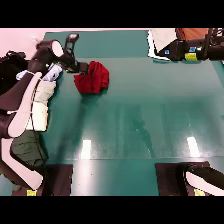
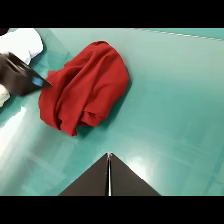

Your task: Fold the shirts.

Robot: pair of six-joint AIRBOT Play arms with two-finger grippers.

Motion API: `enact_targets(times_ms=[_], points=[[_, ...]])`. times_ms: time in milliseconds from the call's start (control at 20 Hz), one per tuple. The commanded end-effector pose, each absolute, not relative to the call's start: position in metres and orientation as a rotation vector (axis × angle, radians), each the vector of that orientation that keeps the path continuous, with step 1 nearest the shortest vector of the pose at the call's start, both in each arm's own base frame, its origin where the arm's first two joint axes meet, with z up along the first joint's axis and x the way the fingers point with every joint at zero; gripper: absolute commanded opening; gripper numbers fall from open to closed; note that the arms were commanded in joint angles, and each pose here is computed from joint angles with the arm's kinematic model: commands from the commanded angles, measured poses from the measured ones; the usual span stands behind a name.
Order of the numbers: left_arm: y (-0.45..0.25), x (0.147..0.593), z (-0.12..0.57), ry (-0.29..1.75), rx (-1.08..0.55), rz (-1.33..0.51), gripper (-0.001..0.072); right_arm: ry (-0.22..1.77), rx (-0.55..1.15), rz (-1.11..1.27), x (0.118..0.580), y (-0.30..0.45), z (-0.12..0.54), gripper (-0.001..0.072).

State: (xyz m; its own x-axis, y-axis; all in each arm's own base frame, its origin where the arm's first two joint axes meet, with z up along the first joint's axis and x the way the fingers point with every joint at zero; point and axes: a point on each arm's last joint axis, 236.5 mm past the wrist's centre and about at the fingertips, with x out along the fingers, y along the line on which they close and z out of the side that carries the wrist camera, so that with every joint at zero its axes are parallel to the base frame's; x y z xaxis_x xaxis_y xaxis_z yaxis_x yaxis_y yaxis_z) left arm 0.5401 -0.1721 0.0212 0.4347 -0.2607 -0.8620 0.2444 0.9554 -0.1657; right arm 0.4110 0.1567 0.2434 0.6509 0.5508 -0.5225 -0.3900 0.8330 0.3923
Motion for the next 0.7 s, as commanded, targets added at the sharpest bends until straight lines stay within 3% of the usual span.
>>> enact_targets(times_ms=[0, 50, 150, 300, 450, 650], points=[[-0.184, 0.538, -0.018, 1.152, -0.090, -0.322, 0.0556, 0.682, 0.254, 0.544, 0.409, 0.157, 0.243, 0.0017], [-0.188, 0.539, -0.015, 1.145, -0.107, -0.331, 0.0513, 0.686, 0.253, 0.546, 0.409, 0.158, 0.242, 0.0017], [-0.189, 0.541, -0.005, 1.131, -0.110, -0.338, 0.0033, 0.692, 0.252, 0.549, 0.407, 0.158, 0.241, 0.0017], [-0.191, 0.549, 0.055, 1.034, -0.090, -0.364, 0.0024, 0.643, 0.248, 0.549, 0.400, 0.156, 0.259, 0.0017], [-0.191, 0.552, 0.205, 0.698, -0.085, -0.405, 0.0024, 0.507, 0.246, 0.539, 0.388, 0.151, 0.302, 0.0016], [-0.172, 0.464, 0.390, 0.323, -0.104, -0.444, 0.0024, 0.334, 0.240, 0.530, 0.361, 0.143, 0.357, 0.0017]])
